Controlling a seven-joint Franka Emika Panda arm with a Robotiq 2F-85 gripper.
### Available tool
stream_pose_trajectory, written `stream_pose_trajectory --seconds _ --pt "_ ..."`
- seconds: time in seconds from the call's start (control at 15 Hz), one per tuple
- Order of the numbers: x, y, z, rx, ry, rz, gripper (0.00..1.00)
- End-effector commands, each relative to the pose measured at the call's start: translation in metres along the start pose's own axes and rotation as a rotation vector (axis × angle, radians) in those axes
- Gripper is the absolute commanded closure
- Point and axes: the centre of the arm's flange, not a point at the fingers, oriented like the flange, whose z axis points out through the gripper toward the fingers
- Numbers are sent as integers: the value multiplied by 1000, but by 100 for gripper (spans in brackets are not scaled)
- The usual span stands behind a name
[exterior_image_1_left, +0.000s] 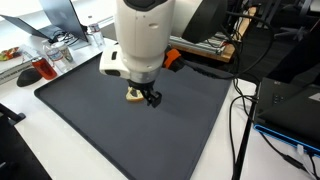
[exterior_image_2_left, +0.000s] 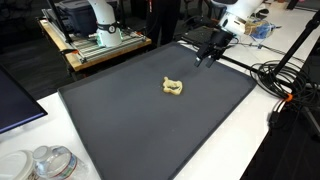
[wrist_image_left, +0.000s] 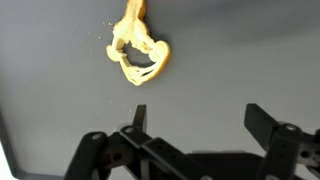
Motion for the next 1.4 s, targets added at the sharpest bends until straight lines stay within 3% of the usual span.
stream_pose_trajectory --seconds 0.0,0.67,1.0,1.33 --pt "-51 32 -2 30 75 -43 0" --pt "-92 109 9 198 139 -173 0" --pt "-98 158 41 320 168 -320 0" --pt "-86 181 87 393 165 -376 0"
